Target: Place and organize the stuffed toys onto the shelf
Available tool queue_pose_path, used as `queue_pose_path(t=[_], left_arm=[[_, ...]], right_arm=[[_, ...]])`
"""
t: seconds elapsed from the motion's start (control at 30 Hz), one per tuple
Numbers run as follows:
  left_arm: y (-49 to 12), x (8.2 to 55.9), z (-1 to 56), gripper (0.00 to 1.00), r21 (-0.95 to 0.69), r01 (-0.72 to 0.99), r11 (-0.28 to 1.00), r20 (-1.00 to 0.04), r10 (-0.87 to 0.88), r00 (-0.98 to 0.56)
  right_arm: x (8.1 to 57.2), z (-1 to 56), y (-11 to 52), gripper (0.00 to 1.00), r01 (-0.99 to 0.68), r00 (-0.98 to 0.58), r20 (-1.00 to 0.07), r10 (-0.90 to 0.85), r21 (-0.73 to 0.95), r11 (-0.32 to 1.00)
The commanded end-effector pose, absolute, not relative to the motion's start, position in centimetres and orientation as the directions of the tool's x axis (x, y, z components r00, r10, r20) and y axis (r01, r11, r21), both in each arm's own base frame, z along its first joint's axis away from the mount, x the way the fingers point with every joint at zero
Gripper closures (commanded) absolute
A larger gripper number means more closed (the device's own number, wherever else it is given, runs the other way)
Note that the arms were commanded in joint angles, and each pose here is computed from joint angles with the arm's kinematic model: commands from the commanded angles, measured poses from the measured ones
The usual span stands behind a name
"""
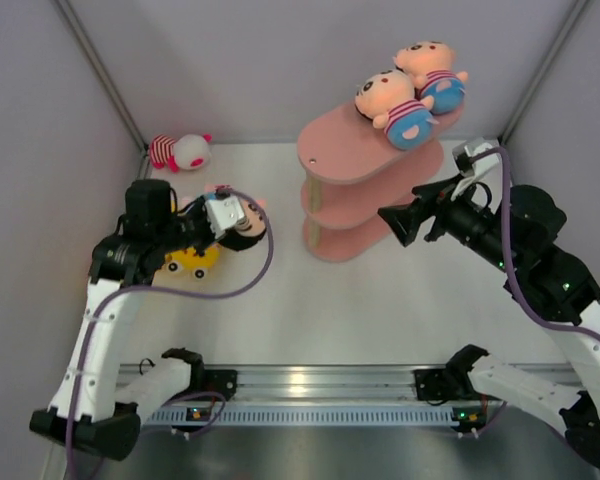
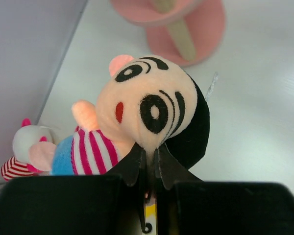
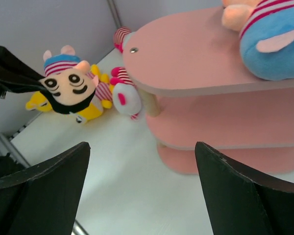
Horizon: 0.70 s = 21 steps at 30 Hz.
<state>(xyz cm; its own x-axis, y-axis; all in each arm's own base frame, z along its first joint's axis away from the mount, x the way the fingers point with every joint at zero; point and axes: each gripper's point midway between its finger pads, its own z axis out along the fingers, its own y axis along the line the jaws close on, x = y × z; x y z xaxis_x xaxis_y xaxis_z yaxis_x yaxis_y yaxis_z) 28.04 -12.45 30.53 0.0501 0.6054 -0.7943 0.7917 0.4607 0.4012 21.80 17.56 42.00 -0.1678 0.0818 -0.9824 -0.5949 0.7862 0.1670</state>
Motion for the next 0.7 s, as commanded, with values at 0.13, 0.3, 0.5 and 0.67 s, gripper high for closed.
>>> queue_pose_path(t=[0.13, 0.3, 0.5, 0.67], left_arm=[[-12.3, 9.3, 27.2, 1.0, 0.324, 0.945, 0.031, -0.757, 0.607, 0.24], [-13.2, 5.3, 27.9, 1.0, 0.455, 0.889, -0.055, -0.759, 0.499, 0.419], [-14.6, 4.3, 28.1, 1.0, 0.339, 0.938, -0.076, -0.844, 0.416, 0.339], [-14.7, 4.2, 27.0, 1.0, 0.329, 0.939, -0.095, -0.847, 0.41, 0.338]], right_arm=[[18.8, 41.6, 22.8, 0.18, -0.786, -0.307, -0.951, 0.044, 0.279, 0.552], [17.6, 40.6, 29.9, 0.19, -0.894, -0.293, -0.95, -0.107, 0.232, 0.383], [15.1, 40.7, 39.0, 0.14, -0.981, -0.169, -0.95, -0.261, 0.138, 0.133], [16.2, 38.5, 43.6, 0.13, -0.991, -0.133, -0.923, -0.361, 0.121, 0.055]])
